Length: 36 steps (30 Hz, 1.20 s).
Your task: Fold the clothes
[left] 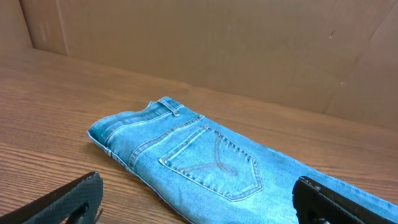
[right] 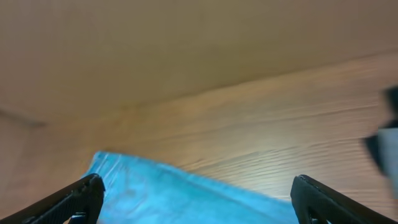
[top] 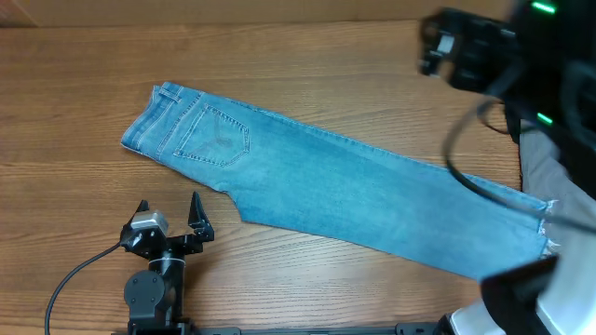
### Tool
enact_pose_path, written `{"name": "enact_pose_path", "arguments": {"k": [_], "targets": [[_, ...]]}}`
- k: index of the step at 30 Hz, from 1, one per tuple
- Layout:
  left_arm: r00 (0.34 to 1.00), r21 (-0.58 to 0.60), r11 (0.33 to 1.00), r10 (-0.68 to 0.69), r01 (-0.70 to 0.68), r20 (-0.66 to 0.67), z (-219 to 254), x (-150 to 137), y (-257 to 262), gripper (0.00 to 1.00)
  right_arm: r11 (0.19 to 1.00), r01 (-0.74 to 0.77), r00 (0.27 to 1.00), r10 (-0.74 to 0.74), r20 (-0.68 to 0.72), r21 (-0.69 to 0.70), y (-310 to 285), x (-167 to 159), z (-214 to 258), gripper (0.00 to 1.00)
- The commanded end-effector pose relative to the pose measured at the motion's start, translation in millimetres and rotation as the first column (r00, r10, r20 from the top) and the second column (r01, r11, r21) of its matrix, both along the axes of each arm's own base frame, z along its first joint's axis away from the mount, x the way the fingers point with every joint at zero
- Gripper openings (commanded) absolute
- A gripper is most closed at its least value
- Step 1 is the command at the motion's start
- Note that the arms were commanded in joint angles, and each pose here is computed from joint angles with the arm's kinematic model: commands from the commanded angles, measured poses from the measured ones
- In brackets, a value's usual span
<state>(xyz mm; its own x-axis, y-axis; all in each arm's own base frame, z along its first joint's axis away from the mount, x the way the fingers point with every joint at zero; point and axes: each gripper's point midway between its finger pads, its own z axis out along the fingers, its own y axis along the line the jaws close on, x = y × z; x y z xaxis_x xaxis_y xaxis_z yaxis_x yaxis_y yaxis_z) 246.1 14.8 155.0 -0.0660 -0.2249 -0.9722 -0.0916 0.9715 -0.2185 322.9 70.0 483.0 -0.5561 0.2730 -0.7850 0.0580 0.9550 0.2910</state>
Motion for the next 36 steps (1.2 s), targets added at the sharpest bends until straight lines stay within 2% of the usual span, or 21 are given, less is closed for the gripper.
{"name": "enact_pose_path", "arguments": {"k": [1, 5, 11, 16, 19, 21, 26, 30, 36], "targets": [[1.000, 0.027, 1.000, -0.001, 0.001, 0.004, 0, 0, 0, 1.00, 0.988, 0.140, 0.989, -0.143, -0.046, -0.065, -49, 3, -14, 1.00], [1.000, 0.027, 1.000, -0.001, 0.001, 0.004, 0, 0, 0, 1.00, 0.946, 0.320, 0.934, -0.323, -0.152, -0.040, -100, -27, -42, 1.00], [1.000, 0.027, 1.000, -0.001, 0.001, 0.004, 0, 0, 0, 1.00, 0.852, 0.506, 0.789, -0.519, -0.329, -0.133, -154, -76, -107, 1.00], [1.000, 0.027, 1.000, -0.001, 0.001, 0.004, 0, 0, 0, 1.00, 0.798, 0.572, 0.630, -0.575, -0.521, -0.189, -188, -73, -198, 1.00], [1.000, 0.027, 1.000, -0.001, 0.001, 0.004, 0, 0, 0, 1.00, 0.782, 0.602, 0.556, -0.557, -0.616, -0.164, -198, -72, -247, 1.00], [1.000, 0.027, 1.000, -0.001, 0.001, 0.004, 0, 0, 0, 1.00, 0.723, 0.672, 0.471, -0.587, -0.659, -0.164, -213, -77, -283, 1.00], [1.000, 0.027, 1.000, -0.001, 0.001, 0.004, 0, 0, 0, 1.00, 0.618, 0.768, 0.360, -0.636, -0.683, -0.170, -247, -91, -344, 1.00], [1.000, 0.027, 1.000, -0.001, 0.001, 0.004, 0, 0, 0, 1.00, 0.551, 0.831, 0.331, -0.605, -0.724, -0.080, -260, -96, -379, 1.00], [1.000, 0.027, 1.000, -0.001, 0.001, 0.004, 0, 0, 0, 1.00, 0.506, 0.856, 0.285, -0.633, -0.720, -0.106, -270, -106, -404, 1.00]]}}
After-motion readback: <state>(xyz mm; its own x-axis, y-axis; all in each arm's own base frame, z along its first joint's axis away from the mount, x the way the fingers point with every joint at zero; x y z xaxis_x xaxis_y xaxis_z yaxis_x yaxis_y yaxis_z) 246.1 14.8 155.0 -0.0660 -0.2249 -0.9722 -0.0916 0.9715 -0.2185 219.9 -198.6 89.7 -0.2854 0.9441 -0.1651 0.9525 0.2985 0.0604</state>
